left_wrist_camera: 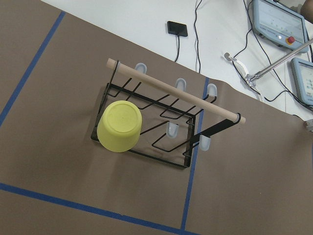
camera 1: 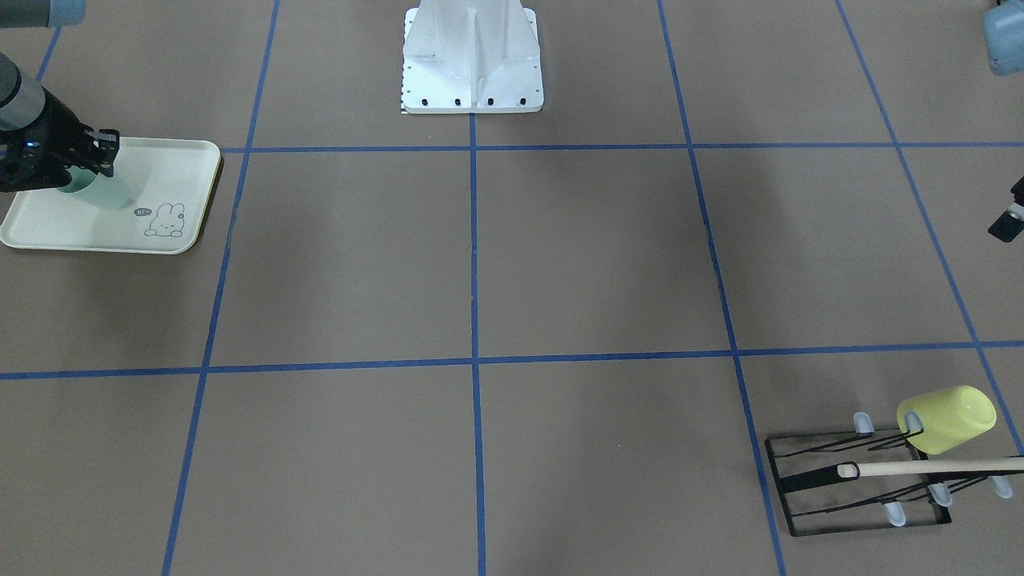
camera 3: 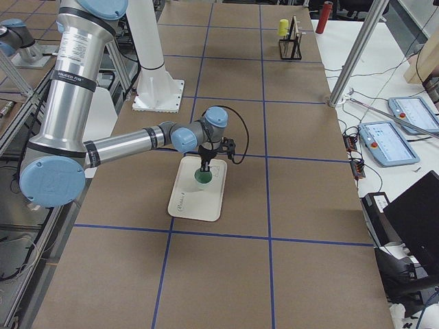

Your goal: Left arm grabs green cup and hands to right arm on tray

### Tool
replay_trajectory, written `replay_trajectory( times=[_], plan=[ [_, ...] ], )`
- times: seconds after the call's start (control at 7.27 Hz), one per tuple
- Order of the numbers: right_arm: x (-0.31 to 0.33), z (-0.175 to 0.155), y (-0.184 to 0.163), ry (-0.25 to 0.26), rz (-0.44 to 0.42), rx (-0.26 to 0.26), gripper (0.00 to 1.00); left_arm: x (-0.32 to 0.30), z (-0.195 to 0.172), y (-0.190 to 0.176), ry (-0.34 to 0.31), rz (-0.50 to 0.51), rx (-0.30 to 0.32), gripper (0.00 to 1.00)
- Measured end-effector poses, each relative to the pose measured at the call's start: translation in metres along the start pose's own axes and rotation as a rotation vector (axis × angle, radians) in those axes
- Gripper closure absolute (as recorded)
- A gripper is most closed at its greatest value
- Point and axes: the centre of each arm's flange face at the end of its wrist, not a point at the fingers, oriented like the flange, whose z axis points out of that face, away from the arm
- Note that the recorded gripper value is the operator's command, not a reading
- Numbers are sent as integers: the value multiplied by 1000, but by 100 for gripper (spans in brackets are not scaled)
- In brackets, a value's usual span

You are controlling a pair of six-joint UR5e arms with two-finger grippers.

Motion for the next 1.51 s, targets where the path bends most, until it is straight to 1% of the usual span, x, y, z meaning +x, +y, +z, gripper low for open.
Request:
replay_trajectory(
  times=[0.14,0.41,0.55,0.69,0.83,0.96,1.1,1.24,1.38,1.51],
  plan=[
    [0,2,0,1,-2,-4,1,1,0,1,-2,-2,-2,0],
    [-4,-5,1,-9,-9,8,0,2,0,1,-3,-3,-3,0],
    [-7,-21,1,-25,-11,36,0,2,0,1,-3,-3,-3,0],
    [-4,-48,1,-48,3,91,0,2,0,1,-4,11,-2,0],
    [8,-83,-2,-68,36,167,0,-2,2,3,-11,56,-3,0],
    [26,-113,-6,-85,69,234,0,-15,3,6,-29,126,-7,0],
    [48,-134,-9,-96,74,282,0,-37,5,11,-63,205,-9,0],
    [76,-146,-14,-91,58,317,0,-68,7,16,-119,295,-13,0],
    [105,-149,-18,-74,35,334,0,-96,4,18,-180,386,-28,0],
    [131,-147,-21,-56,17,339,0,-122,-3,17,-231,461,-58,0]
  ],
)
